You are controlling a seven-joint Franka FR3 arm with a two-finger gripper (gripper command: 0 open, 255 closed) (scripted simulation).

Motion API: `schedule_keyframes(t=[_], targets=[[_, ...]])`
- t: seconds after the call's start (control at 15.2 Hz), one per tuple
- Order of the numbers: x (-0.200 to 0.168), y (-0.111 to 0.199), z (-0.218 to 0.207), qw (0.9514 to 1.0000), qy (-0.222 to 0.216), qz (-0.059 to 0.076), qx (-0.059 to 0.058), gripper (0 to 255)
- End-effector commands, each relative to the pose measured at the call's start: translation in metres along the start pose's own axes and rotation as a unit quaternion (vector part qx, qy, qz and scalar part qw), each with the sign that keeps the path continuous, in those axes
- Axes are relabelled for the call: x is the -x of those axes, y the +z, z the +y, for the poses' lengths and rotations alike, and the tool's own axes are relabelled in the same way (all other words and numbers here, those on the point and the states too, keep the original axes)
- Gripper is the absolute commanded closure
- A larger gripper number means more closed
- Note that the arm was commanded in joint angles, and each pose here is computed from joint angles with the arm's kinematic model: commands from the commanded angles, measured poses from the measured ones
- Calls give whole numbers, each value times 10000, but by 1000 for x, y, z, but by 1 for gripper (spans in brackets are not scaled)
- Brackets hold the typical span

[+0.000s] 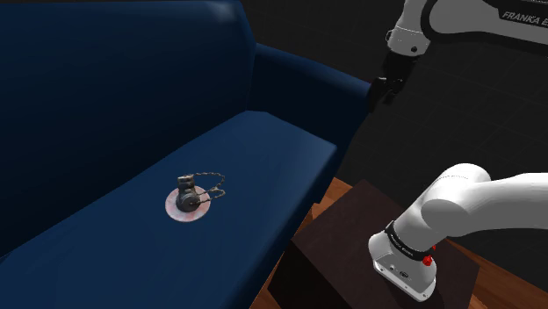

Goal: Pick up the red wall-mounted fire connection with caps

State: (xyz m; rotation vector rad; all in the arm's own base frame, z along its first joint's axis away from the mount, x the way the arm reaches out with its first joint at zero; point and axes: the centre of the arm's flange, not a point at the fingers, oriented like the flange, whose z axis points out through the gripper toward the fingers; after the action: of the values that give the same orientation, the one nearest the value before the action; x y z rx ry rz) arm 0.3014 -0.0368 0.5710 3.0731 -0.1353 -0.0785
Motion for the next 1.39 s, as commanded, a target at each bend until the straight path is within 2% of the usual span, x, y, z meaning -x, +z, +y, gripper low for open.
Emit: schedule_keyframes(t=[0.0, 1.32], targets=[[0, 0, 0, 10000, 0, 0, 0, 0], [-55, 101, -237, 9992, 108, 377, 59, 0]])
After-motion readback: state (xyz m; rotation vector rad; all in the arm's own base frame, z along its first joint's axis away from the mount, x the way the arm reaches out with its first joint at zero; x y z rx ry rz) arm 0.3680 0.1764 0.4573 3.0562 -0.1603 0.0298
